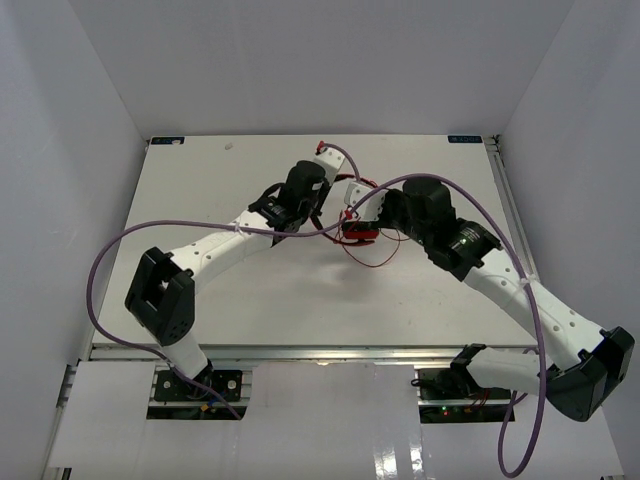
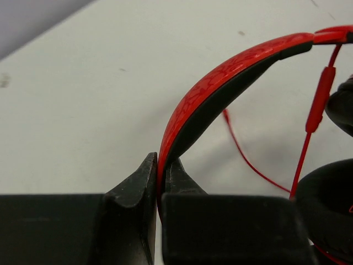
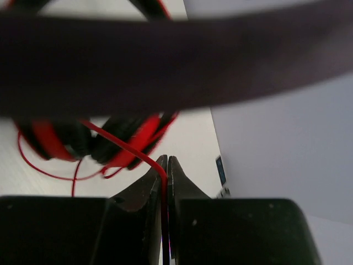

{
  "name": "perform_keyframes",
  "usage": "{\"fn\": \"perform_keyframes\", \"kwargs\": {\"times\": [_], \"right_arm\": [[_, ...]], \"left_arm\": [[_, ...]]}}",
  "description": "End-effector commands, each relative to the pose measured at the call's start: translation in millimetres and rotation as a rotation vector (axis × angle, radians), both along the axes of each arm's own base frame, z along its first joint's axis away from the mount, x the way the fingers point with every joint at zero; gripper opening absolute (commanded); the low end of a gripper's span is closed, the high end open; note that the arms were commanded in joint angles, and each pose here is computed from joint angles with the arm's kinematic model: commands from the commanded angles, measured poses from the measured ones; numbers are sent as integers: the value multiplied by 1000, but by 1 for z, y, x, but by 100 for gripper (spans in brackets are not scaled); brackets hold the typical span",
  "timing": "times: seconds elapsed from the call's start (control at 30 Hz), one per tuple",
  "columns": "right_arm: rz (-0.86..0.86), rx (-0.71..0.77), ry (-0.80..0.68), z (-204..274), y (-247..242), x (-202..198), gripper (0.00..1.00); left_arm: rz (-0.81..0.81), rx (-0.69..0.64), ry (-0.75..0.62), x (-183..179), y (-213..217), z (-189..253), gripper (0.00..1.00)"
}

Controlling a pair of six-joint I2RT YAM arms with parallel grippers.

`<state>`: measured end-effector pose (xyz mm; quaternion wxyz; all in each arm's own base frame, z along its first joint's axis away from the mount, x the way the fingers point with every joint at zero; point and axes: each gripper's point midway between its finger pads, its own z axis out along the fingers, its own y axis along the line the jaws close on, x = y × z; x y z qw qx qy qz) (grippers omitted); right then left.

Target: Wrap the headphones

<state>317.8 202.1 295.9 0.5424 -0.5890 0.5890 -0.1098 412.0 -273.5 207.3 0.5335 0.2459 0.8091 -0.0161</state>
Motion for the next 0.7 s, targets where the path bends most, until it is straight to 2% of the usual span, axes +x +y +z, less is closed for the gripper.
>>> {"fn": "perform_keyframes", "kwargs": {"times": [0.0,0.2,0.43,0.53,0.67], "right_arm": [[-200,42,-292,62,-36,30,8],[-188,134,-199,31,-53,48,8],[-43,391,109,-9,-53,46,9],[167,531,311,-18,-26,21,9],[472,732,667,-21,8,-30,10]], "left_arm": [[-295,-173,69,-56,-28,22,0],[-471,-269,76,-94,-39,44,0],[-552,-426,54,-127,-42,94,0],[-591,-509,36,-140,-44,124,0],[-613,-619,5,-148,-50,163,0]]}}
